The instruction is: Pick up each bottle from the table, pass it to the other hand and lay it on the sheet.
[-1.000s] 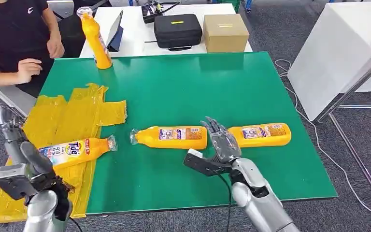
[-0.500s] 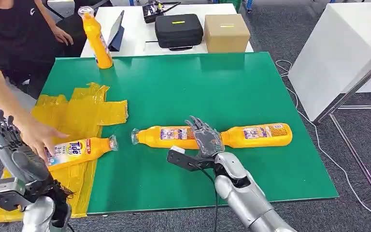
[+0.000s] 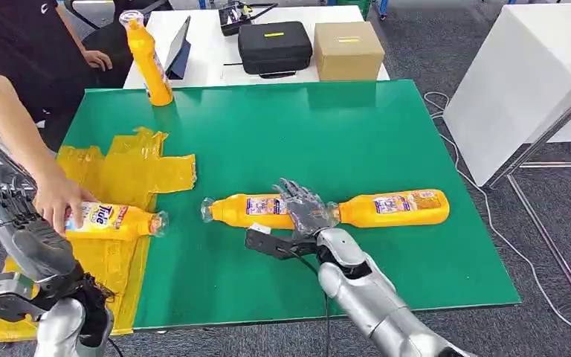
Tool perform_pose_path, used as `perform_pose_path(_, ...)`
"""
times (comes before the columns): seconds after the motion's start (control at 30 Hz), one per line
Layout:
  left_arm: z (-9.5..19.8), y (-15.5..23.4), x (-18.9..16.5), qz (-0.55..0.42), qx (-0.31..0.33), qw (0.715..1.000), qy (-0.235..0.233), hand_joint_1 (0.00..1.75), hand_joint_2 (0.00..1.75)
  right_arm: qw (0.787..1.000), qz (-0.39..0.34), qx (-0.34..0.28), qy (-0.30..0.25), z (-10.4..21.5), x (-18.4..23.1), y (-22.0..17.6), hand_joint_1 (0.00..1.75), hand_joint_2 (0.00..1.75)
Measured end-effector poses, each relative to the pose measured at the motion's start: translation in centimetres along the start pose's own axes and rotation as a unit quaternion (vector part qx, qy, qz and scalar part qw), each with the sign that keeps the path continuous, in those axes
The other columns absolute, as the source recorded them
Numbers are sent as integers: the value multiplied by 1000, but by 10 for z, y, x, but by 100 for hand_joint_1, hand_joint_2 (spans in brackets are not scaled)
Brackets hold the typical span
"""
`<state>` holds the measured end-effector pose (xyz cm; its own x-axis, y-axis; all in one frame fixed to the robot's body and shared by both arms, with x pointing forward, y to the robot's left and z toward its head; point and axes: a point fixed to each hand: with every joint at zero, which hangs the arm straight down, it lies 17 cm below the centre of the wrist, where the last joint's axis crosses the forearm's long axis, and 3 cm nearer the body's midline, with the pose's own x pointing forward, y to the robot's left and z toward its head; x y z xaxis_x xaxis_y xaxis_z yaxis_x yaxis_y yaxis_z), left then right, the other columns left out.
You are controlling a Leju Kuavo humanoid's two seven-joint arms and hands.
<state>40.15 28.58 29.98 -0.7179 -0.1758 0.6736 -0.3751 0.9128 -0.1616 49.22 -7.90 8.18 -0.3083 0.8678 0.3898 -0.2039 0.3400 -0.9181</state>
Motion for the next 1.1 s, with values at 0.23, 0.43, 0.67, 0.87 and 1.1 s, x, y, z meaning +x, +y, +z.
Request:
perform_pose_path(0.23, -1, 1, -1, 7, 0, 1000, 2, 0, 0, 996, 70, 21, 44, -14, -21, 17, 0, 175)
perform_pose_path(0.43, -1, -5, 1, 13, -7, 1000, 0, 0, 0, 991, 107, 44, 68, -18, -35, 32, 0, 175)
perform_pose_path(0.67, -3, -5, 1, 20, 0, 1000, 2, 0, 0, 981, 159, 59, 92, -23, -43, 34, 0, 175)
perform_pose_path(0.87, -3, -3, 0, 23, 4, 1000, 5, 0, 0, 972, 190, 82, 115, -23, -57, 38, 175, 175)
perform_pose_path(1.1, -3, -1, 0, 22, 7, 1000, 6, 0, 0, 966, 203, 107, 117, -21, -62, 45, 175, 175)
